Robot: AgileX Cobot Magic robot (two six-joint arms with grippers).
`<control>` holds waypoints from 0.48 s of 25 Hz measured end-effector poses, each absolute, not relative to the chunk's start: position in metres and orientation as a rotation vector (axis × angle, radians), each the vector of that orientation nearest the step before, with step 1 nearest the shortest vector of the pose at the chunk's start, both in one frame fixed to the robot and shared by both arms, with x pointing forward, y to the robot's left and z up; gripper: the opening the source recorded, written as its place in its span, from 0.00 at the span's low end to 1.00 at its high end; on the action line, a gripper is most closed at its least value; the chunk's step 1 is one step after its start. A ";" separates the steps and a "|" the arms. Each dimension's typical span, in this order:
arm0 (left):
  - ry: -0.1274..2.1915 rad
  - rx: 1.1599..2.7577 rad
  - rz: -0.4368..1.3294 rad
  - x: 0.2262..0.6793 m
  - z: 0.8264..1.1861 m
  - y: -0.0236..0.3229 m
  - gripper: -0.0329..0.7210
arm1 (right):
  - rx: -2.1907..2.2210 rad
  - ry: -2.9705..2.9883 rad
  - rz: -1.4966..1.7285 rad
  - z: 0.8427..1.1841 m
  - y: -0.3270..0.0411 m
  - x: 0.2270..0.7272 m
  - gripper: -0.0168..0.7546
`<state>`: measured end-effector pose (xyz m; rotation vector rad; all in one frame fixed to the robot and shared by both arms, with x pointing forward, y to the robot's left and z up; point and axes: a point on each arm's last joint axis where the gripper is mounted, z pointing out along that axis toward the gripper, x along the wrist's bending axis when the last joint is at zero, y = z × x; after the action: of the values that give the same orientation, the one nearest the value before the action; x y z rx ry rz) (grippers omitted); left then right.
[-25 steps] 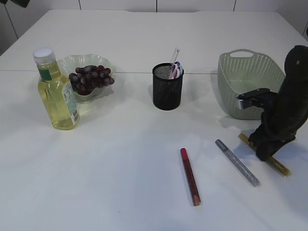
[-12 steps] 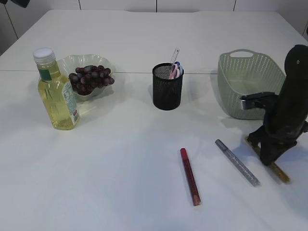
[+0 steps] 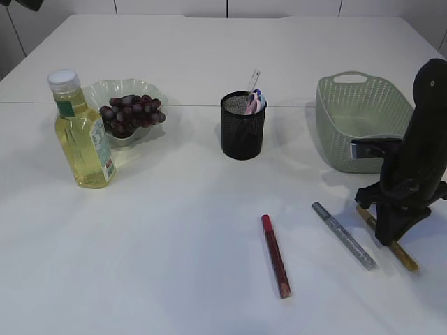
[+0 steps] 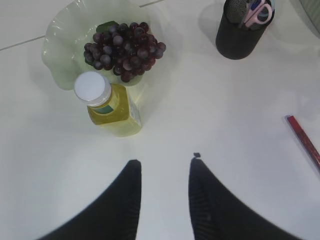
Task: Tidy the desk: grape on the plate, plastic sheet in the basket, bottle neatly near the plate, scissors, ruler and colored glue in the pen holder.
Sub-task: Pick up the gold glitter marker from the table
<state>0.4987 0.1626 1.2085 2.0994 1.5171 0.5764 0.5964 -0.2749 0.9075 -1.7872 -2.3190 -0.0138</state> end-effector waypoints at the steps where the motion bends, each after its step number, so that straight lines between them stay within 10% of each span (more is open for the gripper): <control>1: 1.517 2.099 0.576 0.499 1.209 0.163 0.36 | -1.791 -2.313 -0.011 0.909 -0.275 0.597 0.13; 12: 1.517 2.099 0.576 0.499 1.209 0.163 0.36 | -1.847 -2.348 -0.094 0.949 -0.275 0.591 0.10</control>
<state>0.4987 0.1626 1.2085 2.0994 1.5171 0.5764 0.5912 -0.2747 0.9487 -1.8470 -2.3478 -0.0940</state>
